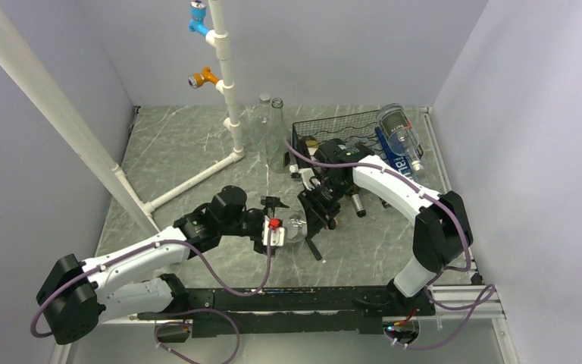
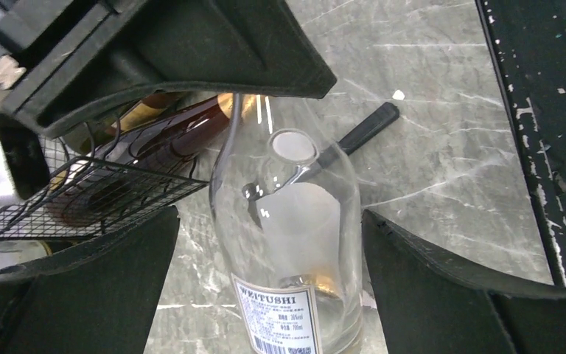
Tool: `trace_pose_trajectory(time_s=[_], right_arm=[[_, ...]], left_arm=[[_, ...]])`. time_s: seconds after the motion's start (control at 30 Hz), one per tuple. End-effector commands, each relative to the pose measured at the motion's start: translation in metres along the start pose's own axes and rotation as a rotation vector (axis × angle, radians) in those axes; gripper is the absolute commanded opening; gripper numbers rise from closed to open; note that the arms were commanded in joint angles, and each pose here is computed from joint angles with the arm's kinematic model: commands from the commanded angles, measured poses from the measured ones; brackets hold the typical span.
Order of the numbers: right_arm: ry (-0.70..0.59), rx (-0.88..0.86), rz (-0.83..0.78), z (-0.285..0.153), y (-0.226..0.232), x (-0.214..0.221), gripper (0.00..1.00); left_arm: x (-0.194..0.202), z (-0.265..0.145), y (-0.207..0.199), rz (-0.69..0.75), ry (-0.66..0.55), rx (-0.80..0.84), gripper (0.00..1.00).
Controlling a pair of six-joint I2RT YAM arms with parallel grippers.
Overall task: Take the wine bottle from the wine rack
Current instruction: Place the wine bottle at the center of the board.
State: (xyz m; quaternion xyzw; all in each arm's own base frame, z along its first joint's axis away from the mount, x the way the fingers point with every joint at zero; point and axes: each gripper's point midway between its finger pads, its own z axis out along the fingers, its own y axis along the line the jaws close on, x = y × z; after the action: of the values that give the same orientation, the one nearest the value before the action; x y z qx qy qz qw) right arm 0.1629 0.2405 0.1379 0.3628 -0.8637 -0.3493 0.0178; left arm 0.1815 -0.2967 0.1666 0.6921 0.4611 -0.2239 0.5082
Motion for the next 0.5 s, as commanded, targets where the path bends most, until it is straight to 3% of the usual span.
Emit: trace_pose_trajectory(time_s=[0.0, 0.47], right_arm=[[-0.146, -0.066, -0.217, -0.027, 0.037, -0.041, 0.0], [-0.053, 0.084, -0.356, -0.03, 0.044, -0.048, 0.0]], left_arm=[[-0.025, 0.005, 0.006, 0.001, -0.066, 0.01, 0.99], [-0.026, 0.011, 0.018, -0.146, -0.056, -0.111, 1.0]])
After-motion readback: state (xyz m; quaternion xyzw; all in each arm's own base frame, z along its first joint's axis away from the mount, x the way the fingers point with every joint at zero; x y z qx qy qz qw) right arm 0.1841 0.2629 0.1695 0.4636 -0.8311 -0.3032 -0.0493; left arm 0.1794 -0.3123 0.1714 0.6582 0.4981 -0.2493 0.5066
